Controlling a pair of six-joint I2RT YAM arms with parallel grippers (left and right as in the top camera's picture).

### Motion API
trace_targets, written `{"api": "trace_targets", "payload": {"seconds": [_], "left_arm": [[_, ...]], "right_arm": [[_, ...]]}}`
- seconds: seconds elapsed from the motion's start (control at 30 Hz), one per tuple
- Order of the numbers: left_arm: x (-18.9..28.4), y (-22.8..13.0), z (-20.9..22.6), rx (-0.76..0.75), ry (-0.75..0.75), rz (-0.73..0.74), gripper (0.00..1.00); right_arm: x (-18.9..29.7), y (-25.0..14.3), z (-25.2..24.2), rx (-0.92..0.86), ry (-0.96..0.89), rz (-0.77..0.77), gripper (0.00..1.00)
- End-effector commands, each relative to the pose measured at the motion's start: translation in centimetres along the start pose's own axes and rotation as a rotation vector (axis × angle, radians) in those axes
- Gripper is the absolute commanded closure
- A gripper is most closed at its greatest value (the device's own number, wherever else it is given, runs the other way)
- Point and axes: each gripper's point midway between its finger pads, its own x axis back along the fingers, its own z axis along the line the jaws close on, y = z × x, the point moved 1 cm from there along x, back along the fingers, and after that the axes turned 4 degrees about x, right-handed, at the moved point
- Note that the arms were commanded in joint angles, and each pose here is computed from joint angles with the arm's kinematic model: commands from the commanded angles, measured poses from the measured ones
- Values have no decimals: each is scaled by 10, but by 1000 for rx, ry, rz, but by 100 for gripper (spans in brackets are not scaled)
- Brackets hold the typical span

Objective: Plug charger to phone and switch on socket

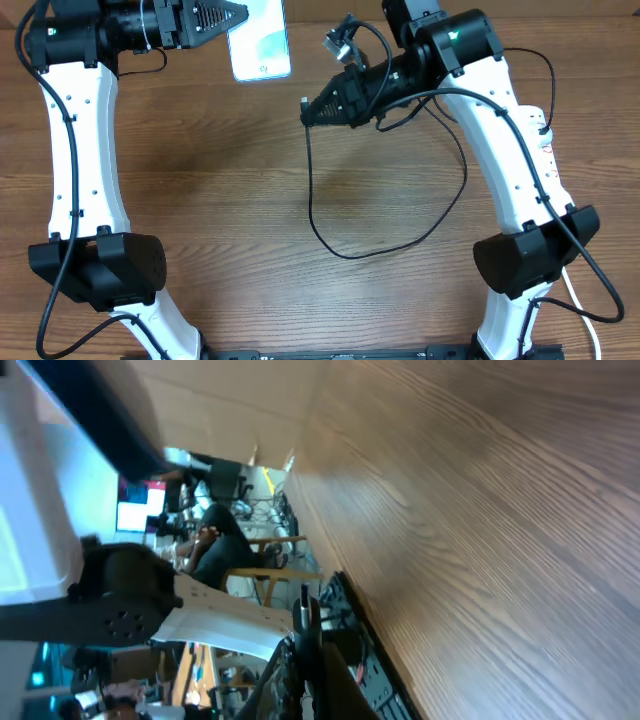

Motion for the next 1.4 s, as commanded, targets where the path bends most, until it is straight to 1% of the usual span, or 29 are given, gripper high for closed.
{"api": "trace_targets", "payload": {"seconds": [0.0, 0.07, 0.3, 0.5, 0.73, 1.03, 1.1, 1.23, 1.37], "left_arm": [[0, -1, -19, 55, -59, 23, 96], [0, -1, -19, 121, -59, 25, 96], [-2, -1, -20, 150, -60, 29, 96], [-6, -3, -21, 150, -65, 37, 96], [-6, -3, -21, 150, -65, 37, 96], [-6, -3, -21, 151, -65, 37, 96], [-6, -3, -21, 158, -65, 38, 96], [-6, -3, -21, 166, -65, 38, 96], [-6, -3, -21, 166, -65, 38, 96]], "right_arm": [[1, 6, 28, 116, 72, -28, 96], [1, 10, 42, 159, 152, -40, 96], [0, 15, 51, 174, 196, -50, 96], [0, 23, 53, 140, 198, -64, 96], [-18, 20, 61, 180, 194, -40, 96], [-18, 28, 63, 194, 193, -60, 96], [-18, 30, 59, 170, 165, -67, 96], [-18, 35, 61, 164, 170, -79, 96], [-22, 36, 65, 185, 177, -80, 96]]}}
